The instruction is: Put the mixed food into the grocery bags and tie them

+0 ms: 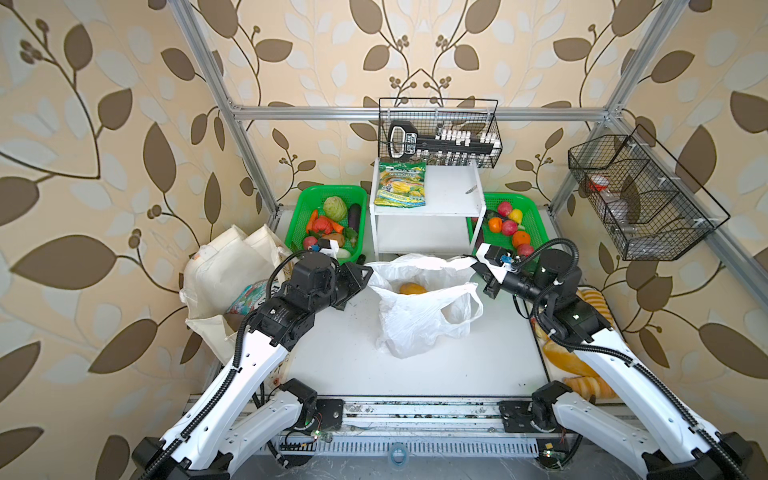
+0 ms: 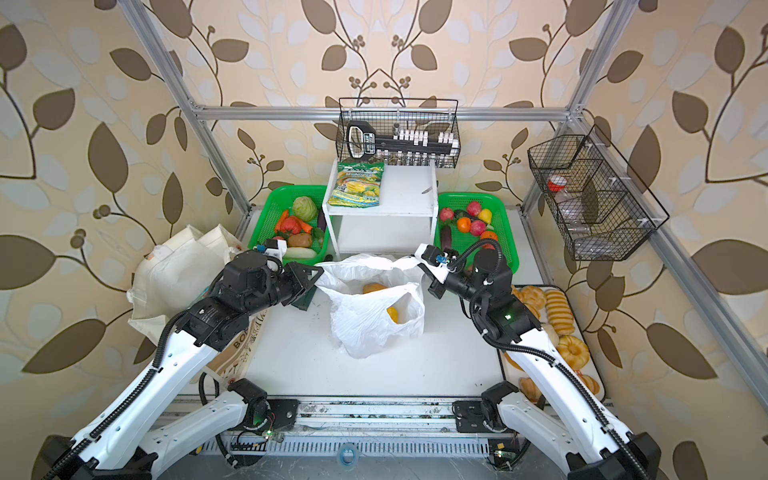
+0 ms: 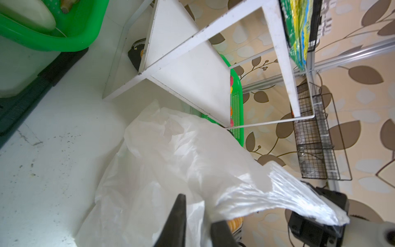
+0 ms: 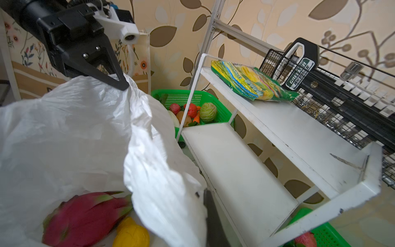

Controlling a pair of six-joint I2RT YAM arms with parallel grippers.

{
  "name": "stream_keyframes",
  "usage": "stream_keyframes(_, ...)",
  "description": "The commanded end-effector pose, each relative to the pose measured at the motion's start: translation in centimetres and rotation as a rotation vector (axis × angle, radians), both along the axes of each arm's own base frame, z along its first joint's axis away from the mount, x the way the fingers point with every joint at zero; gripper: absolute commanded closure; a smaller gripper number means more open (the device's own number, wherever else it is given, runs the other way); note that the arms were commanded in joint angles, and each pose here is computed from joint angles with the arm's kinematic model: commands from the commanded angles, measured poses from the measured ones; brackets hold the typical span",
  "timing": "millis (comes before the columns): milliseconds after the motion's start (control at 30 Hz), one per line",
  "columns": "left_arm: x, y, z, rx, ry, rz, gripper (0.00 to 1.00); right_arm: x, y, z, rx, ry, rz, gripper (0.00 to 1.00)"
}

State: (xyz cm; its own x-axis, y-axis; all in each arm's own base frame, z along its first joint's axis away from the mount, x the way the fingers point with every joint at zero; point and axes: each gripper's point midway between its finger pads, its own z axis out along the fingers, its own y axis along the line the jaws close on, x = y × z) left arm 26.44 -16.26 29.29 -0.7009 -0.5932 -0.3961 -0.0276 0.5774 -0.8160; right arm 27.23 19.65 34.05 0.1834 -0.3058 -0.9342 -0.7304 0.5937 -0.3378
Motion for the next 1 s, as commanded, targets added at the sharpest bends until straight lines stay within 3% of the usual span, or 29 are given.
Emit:
stream_keyframes(0,-0.1,0.0,4.5,-0.011,-0.124,-0.032,0.57,-1.5,-0.5,2.8,0.165,0.101,-0.041,1.00)
stream_keyframes(33,-0.1,0.0,5.1,-0.006,-0.137,-0.035,0.46,-1.8,-0.7,3.2,0.216,0.134,-0.072,1.00)
stream_keyframes(100,-0.4,0.2,6.0,0.005,-0.156,-0.036,0.36,-2.7,-0.7,3.7,0.272,0.169,-0.094,1.00)
stream_keyframes(167,-0.8,0.4,6.9,0.013,-0.184,-0.042,0.31,-2.9,-1.3,4.2,0.339,0.218,-0.166,1.00)
stream_keyframes(300,-1.7,0.7,8.4,0.027,-0.225,-0.058,0.25,-1.6,-4.3,4.5,0.484,0.360,-0.437,1.00)
stream_keyframes(433,-3.1,0.3,9.4,0.021,-0.224,-0.117,0.20,-0.8,-5.4,3.9,0.526,0.431,-0.558,1.00)
stream_keyframes(567,-5.2,-0.5,9.3,0.005,-0.188,-0.207,0.17,-0.2,-5.4,3.9,0.558,0.432,-0.579,1.00)
stream_keyframes(733,-8.3,1.0,8.8,0.086,-0.142,-0.227,0.11,0.3,-5.8,3.9,0.571,0.432,-0.623,1.00)
stream_keyframes(967,-10.8,-0.4,7.8,0.042,-0.082,-0.368,0.08,1.3,-4.6,3.2,0.565,0.461,-0.611,1.00)
